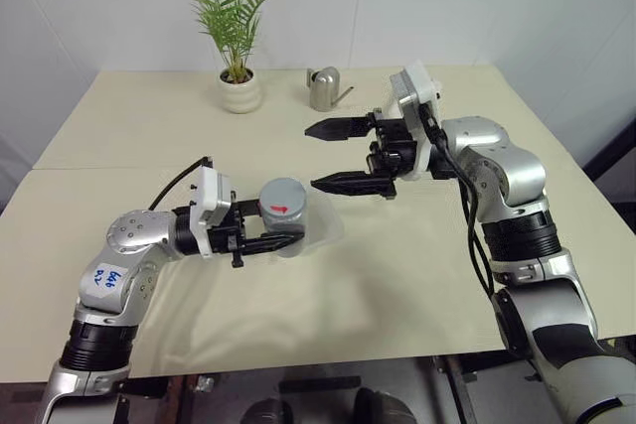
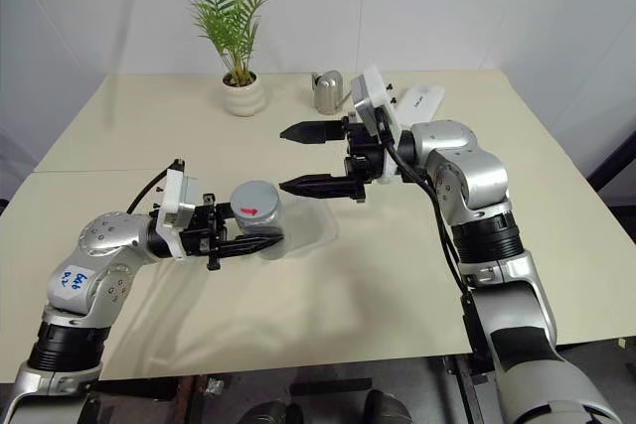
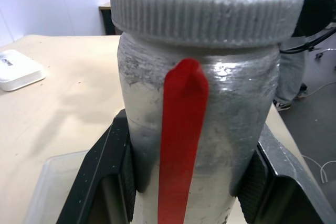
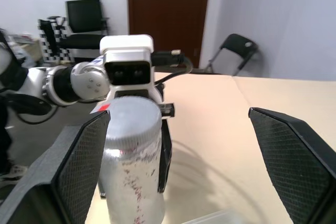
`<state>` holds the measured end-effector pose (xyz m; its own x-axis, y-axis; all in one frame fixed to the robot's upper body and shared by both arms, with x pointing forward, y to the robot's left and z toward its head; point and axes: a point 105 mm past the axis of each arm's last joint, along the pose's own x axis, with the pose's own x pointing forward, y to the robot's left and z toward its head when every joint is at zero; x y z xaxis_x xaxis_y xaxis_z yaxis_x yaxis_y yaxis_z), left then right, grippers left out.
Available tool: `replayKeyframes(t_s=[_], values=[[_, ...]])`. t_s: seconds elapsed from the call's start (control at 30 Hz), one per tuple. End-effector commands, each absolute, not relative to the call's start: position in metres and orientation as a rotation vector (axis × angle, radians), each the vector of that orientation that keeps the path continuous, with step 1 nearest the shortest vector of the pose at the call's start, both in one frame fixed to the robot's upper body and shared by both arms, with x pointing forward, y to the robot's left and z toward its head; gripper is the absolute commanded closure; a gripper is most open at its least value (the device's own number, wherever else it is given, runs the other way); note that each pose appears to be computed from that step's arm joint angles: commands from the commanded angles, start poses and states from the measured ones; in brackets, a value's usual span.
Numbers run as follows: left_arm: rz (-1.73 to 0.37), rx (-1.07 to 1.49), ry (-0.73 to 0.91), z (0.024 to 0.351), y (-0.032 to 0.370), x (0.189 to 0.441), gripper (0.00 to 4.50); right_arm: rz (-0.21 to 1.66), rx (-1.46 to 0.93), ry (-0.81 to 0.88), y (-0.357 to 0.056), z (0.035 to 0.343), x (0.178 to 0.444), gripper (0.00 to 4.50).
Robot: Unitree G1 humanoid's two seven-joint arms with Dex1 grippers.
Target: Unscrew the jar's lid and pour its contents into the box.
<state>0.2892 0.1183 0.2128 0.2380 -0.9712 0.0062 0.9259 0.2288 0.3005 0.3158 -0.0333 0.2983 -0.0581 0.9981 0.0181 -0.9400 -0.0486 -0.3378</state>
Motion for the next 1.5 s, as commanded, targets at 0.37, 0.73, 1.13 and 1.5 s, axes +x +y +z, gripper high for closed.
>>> replayKeyframes(t_s=[0.37,0.73,1.13,1.5], values=[[-1.299,0.269,-0.242,0.228,0.116,0.299,2.52,1.582,-0.197,-0.34,0.012,0.297,0.294,0.01],[-1.327,0.257,-0.265,0.232,0.11,0.294,2.52,1.531,-0.186,-0.34,0.009,0.302,0.314,0.01],[-1.288,0.25,-0.268,0.233,0.117,0.295,2.52,1.598,-0.188,-0.326,-0.008,0.301,0.297,0.01],[-1.292,0.233,-0.286,0.232,0.111,0.294,2.52,1.597,-0.177,-0.29,0.012,0.285,0.286,0.01]])
